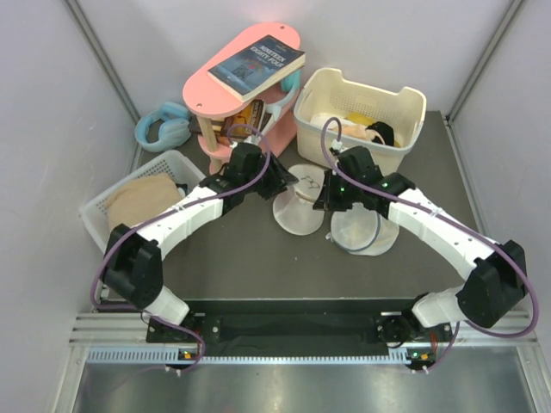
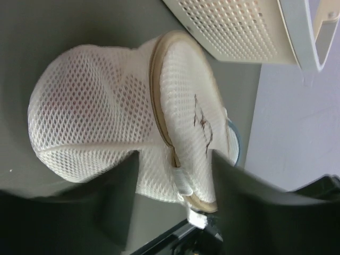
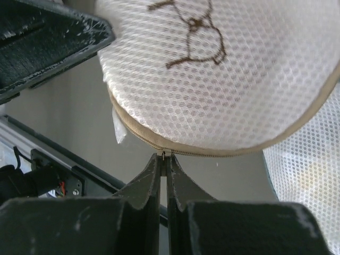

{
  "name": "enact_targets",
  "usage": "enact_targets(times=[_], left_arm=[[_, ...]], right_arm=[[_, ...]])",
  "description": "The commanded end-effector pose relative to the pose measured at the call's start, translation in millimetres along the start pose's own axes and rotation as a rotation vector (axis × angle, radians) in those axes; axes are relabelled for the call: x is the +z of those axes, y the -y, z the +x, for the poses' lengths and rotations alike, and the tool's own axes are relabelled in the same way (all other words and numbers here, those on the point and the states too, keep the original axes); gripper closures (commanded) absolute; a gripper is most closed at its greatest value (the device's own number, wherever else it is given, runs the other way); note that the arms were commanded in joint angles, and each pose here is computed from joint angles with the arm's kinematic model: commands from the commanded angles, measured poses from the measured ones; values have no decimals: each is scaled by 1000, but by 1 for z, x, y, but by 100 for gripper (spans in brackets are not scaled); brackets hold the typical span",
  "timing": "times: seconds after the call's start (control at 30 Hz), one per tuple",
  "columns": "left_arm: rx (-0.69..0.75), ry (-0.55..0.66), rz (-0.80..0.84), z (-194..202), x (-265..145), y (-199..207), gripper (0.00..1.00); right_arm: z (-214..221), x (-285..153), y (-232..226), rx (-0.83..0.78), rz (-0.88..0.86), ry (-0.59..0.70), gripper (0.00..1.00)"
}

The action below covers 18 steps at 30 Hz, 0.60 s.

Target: Unzip the laundry bag and remove the bra

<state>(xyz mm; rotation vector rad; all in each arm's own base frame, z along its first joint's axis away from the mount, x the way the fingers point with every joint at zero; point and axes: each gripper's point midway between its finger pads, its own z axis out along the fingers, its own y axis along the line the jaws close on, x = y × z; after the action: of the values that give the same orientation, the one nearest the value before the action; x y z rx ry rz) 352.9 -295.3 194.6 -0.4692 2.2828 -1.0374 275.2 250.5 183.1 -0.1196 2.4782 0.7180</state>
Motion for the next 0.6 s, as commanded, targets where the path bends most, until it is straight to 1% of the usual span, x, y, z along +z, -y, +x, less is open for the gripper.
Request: enact_targets(times=[0.0,0.03,0.07,0.1,0.17,0.2,0.23,0.33,0.37,0.43,0.57], left_arm=[[79,35,21,-17,-11,13,25],[50,15,-9,-10,-17,5,17],[27,-4,-30,-5,-21,-1,15],[8,-29,-38,4,-27,-7,14],[-63,-56,-28,16,-32,-10,13],[-92,-82,-33,27,-37,-20,13],[-140,-72,-7,28,-39,-16,14],[-198,-60,-13,34,-47,-26,19],[-202,-58,-34,36,-50,-31,21],[-194,-27,-65,32,-54,-37,22],[-197,-7,-104,30,-53,-47,26]], right_arm=[[-12,0,-32,-46,-118,45,100],[-9,4,-36,-47,-135,27,100],[-5,8,-43,-50,-155,11,100],[-2,18,-47,-49,-167,-9,100],[0,23,-65,-73,-207,-29,100],[5,31,-68,-80,-210,-54,100],[6,33,-74,-92,-220,-61,100],[10,42,-93,-121,-244,-89,100],[10,44,-99,-132,-252,-92,100],[13,45,-106,-145,-261,-99,100],[14,45,-110,-154,-270,-102,100]])
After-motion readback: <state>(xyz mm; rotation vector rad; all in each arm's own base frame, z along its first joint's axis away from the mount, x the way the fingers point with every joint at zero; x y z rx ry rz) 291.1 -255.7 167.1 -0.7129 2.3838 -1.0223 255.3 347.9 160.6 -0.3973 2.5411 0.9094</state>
